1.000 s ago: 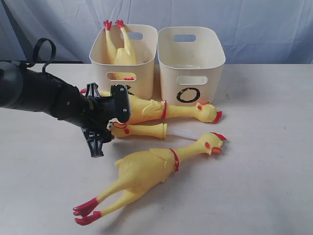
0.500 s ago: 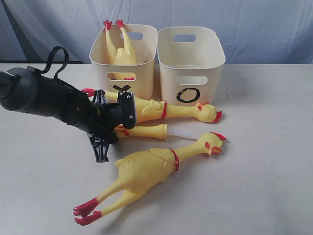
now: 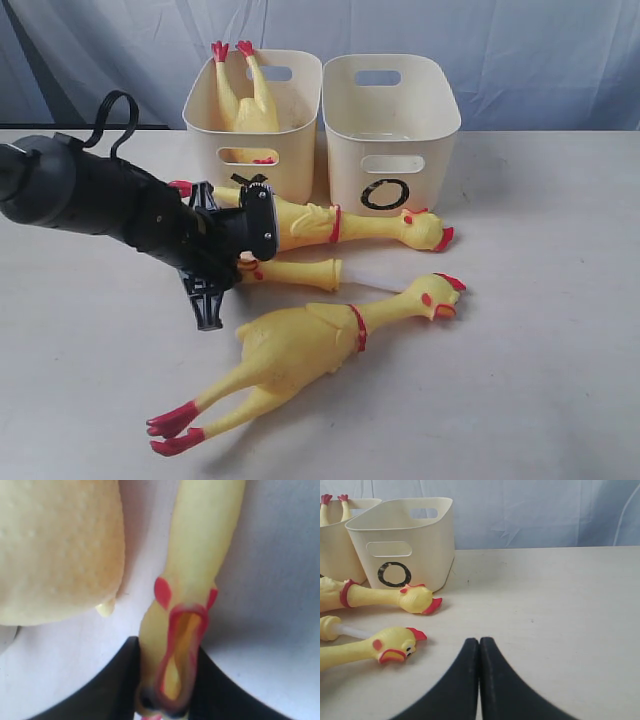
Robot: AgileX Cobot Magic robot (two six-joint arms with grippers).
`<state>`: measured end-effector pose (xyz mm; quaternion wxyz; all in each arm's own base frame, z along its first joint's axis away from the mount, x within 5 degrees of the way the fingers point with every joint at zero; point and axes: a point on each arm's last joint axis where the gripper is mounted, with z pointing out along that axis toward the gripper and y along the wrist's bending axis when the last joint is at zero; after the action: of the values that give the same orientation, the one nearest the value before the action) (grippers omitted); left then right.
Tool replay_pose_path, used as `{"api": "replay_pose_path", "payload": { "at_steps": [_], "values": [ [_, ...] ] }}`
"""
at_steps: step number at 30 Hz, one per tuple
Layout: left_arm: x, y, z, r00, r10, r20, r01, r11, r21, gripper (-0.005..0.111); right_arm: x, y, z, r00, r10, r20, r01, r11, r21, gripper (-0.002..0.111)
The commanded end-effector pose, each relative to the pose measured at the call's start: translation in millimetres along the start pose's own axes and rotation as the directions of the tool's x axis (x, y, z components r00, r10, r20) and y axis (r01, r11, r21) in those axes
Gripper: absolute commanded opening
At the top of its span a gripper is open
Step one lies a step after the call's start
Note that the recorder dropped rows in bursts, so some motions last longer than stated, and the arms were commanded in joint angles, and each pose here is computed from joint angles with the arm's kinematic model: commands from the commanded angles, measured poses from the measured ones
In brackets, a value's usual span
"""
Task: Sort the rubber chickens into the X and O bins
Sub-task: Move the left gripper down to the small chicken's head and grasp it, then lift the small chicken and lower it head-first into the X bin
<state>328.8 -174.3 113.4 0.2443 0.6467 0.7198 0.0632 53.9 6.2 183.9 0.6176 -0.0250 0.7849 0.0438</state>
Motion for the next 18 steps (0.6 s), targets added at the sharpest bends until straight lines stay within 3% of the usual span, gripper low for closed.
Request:
{"api": "replay_pose_path", "payload": {
  "at_steps": [1, 18],
  "values": [
    [2.8, -6.9, -3.7, 0.999, -0.003, -0.045, 0.006, 0.998, 0.069, 0.0, -1.0, 0.0, -0.4, 1.0, -0.001, 0.011, 0.001, 1.0, 0.001, 0.0],
    [-7.3, 5.7, -60.5, 0.996, -0.086, -0.006, 0.086, 0.996, 0.04, 0.0, -1.0, 0.0, -0.4, 1.0, -0.001, 0.011, 0.001, 1.0, 0.001, 0.0]
  ]
}}
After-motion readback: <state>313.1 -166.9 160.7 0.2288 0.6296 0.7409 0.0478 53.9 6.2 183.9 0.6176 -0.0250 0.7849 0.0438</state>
